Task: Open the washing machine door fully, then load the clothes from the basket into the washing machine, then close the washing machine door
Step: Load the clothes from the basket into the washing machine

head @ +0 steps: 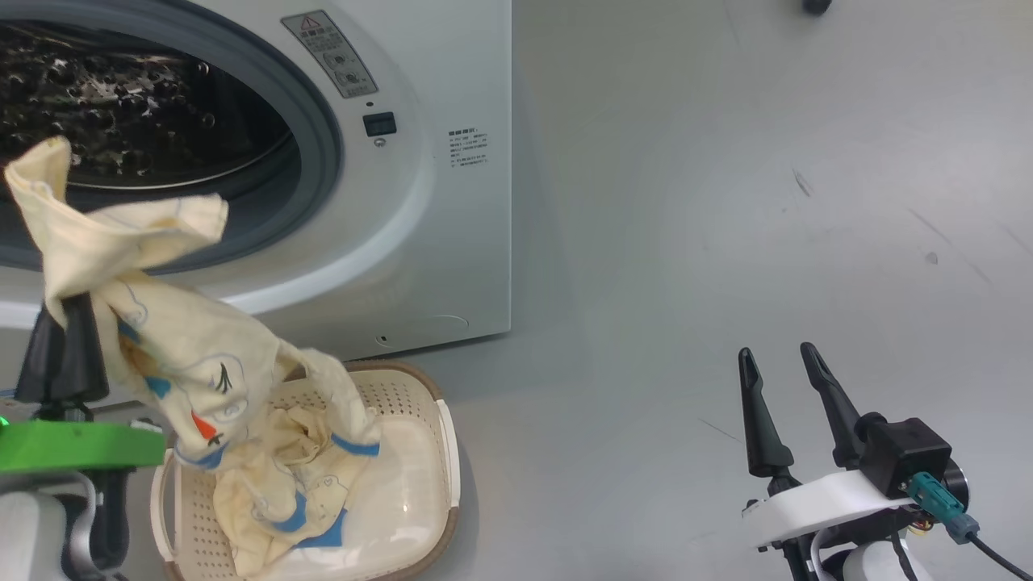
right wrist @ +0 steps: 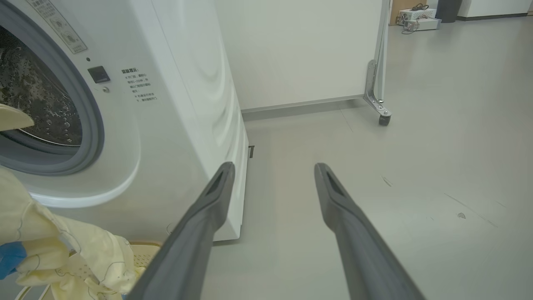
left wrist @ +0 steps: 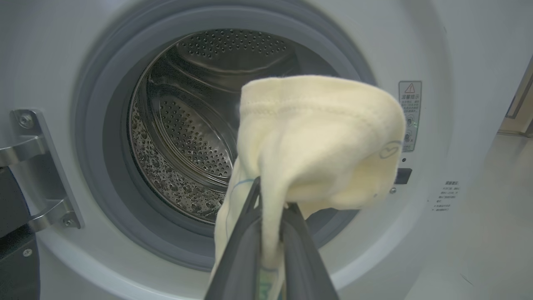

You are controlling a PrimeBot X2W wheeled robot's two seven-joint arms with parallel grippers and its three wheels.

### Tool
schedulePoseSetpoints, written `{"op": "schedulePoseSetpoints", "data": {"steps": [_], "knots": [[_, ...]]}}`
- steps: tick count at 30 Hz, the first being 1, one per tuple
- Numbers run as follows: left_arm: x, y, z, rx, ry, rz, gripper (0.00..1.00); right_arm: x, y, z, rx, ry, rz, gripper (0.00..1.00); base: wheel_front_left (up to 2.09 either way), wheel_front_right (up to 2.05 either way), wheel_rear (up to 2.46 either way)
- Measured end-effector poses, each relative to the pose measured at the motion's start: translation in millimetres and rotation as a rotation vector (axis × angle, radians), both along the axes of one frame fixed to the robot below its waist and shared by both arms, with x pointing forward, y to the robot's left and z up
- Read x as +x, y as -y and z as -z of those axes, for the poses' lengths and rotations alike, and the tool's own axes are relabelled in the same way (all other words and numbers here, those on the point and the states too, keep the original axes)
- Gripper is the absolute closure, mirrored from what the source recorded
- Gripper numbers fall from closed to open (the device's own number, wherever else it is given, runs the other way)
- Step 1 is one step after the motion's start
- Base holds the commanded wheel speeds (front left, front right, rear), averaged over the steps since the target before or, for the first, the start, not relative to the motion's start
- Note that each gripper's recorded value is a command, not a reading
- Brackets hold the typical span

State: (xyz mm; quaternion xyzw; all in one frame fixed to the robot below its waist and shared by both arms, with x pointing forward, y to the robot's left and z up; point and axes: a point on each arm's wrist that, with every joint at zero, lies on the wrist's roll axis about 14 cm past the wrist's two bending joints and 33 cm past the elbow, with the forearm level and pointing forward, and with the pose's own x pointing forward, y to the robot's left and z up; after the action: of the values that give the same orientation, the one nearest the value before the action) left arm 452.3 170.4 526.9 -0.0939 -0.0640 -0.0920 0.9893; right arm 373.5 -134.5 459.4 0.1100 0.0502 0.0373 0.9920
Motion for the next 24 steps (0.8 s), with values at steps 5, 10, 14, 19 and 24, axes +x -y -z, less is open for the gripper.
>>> {"op": "schedulePoseSetpoints", "data": {"steps": [5,10,14,19,24], "knots": [[37,-1,-2,0.003,0.007,0.006,1.00,8,-4,13,0.005,-0.035,0.000,0.00,0.00,0.00,0.00],[73,-1,6,0.016,-0.019,0.024,1.00,16,-6,28,0.003,-0.072,0.000,0.00,0.00,0.00,0.00],[102,0,16,0.011,-0.057,0.038,1.00,23,-8,40,0.007,-0.101,0.005,0.00,0.00,0.00,0.00],[137,2,32,0.003,-0.118,0.057,1.00,31,-11,57,0.000,-0.140,0.000,0.00,0.00,0.00,0.00],[172,12,45,0.004,-0.175,0.099,1.00,37,-15,76,-0.006,-0.181,-0.014,0.00,0.00,0.00,0.00]]}}
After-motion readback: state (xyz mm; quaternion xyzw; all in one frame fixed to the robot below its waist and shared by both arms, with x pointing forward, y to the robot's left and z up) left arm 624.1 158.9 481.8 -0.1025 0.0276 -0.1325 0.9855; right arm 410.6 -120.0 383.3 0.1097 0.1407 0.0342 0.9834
